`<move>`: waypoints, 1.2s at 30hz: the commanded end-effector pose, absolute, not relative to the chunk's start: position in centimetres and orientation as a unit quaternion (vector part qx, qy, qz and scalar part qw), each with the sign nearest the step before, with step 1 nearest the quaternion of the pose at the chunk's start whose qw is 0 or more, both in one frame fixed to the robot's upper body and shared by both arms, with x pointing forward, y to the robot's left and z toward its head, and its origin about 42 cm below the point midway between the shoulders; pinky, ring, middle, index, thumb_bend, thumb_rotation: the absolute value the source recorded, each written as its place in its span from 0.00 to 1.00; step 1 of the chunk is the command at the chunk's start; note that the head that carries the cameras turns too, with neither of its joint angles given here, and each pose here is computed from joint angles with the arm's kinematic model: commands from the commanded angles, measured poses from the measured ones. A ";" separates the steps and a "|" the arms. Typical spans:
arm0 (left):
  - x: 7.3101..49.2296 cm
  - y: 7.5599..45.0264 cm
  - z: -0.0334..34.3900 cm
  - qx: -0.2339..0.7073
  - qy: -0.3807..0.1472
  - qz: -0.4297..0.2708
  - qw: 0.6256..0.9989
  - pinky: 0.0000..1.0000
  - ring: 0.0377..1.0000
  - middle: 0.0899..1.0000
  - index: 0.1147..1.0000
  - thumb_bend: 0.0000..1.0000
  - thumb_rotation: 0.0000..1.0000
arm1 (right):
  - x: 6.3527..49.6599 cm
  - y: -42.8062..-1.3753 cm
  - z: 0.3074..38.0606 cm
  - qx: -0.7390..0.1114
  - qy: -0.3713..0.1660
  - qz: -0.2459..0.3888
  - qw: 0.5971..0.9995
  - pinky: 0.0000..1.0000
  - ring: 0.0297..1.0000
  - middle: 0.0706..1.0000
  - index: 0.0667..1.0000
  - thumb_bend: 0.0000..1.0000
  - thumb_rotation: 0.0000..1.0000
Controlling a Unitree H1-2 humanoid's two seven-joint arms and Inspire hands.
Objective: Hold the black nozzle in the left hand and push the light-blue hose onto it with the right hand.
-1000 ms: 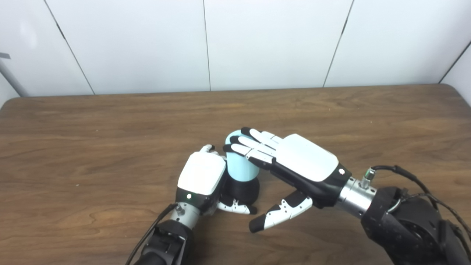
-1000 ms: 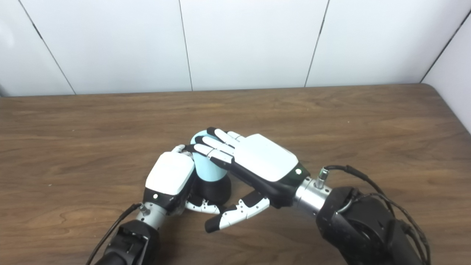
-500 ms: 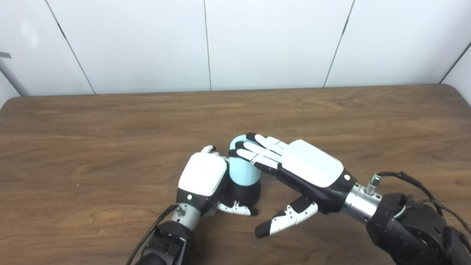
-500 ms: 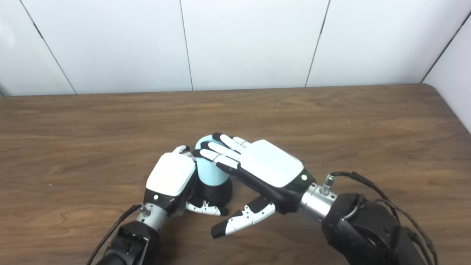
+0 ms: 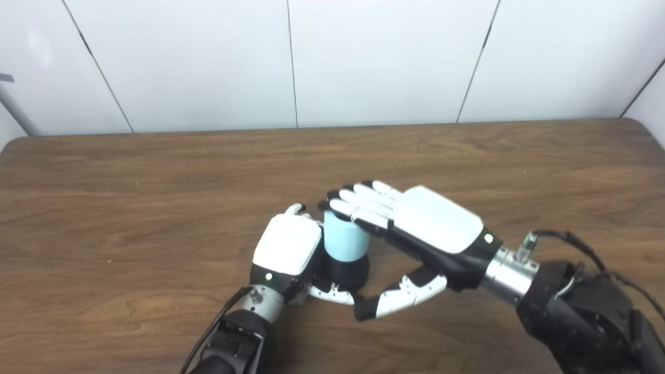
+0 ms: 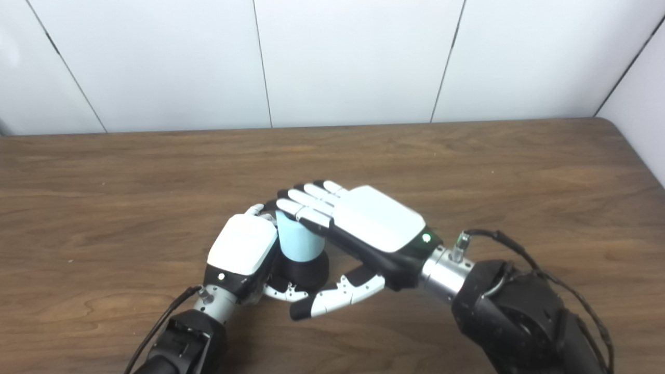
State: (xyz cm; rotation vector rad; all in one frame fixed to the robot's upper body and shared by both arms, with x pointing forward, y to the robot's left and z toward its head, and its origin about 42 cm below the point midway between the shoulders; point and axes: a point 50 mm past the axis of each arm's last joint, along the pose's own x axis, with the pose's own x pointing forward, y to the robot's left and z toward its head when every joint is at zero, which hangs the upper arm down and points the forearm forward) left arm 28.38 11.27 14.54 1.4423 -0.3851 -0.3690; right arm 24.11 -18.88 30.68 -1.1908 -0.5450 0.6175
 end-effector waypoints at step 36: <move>28.6 12.7 14.3 0.663 -0.241 -0.176 0.687 0.96 0.91 0.91 0.89 0.97 0.37 | 25.0 -19.9 33.2 -0.548 -0.271 0.232 0.756 0.92 0.97 0.96 0.96 0.63 0.97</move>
